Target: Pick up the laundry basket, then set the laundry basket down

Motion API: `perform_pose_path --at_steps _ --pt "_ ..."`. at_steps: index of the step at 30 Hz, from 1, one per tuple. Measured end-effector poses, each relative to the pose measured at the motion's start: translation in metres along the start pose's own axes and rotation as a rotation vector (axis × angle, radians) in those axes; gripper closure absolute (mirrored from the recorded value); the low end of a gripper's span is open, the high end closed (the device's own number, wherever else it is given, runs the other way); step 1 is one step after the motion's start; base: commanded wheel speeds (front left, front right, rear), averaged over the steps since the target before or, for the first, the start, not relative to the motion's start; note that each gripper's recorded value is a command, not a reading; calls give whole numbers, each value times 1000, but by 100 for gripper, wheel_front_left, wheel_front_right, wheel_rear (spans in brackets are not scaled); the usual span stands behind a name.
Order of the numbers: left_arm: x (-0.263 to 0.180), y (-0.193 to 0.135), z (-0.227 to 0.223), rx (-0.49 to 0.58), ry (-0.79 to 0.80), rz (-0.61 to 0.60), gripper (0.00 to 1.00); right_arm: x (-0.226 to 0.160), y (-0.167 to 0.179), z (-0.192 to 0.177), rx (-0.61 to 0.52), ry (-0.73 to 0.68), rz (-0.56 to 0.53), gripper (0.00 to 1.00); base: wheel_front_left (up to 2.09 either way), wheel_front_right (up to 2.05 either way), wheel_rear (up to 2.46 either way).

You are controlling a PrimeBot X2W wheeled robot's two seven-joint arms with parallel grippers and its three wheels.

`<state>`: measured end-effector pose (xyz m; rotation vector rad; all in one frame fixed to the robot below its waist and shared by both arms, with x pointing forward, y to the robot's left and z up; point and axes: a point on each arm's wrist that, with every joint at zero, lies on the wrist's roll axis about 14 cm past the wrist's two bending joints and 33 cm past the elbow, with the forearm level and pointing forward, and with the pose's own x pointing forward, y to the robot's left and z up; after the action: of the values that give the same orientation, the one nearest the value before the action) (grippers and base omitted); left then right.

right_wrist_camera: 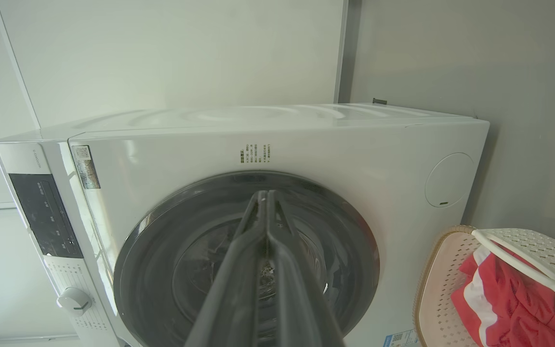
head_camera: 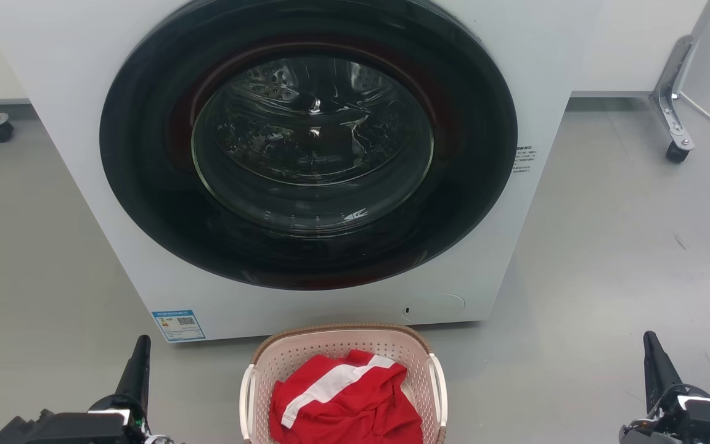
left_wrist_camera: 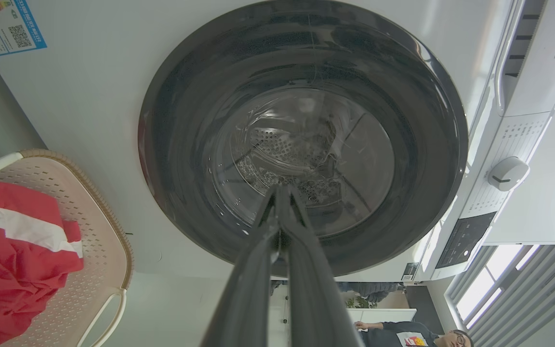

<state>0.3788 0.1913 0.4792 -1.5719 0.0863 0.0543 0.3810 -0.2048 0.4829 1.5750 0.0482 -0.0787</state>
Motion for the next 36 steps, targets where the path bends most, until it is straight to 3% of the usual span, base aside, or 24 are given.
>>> perform_pose_path --at_steps 7,8,24,36 --pt "-6 16 -2 -9 1 48 100 -6 -15 -2 8 2 -45 100 0 0 0" --pt "-13 30 -3 -17 0 89 0 -12 -30 -4 17 2 -87 0 0 0 0" --pt "-14 28 -12 49 2 81 0 -14 -36 -17 -36 12 -121 0 0 0 0" --pt "-14 18 -14 200 -6 71 0 -12 -31 -35 -239 59 -124 0 0 0 0"
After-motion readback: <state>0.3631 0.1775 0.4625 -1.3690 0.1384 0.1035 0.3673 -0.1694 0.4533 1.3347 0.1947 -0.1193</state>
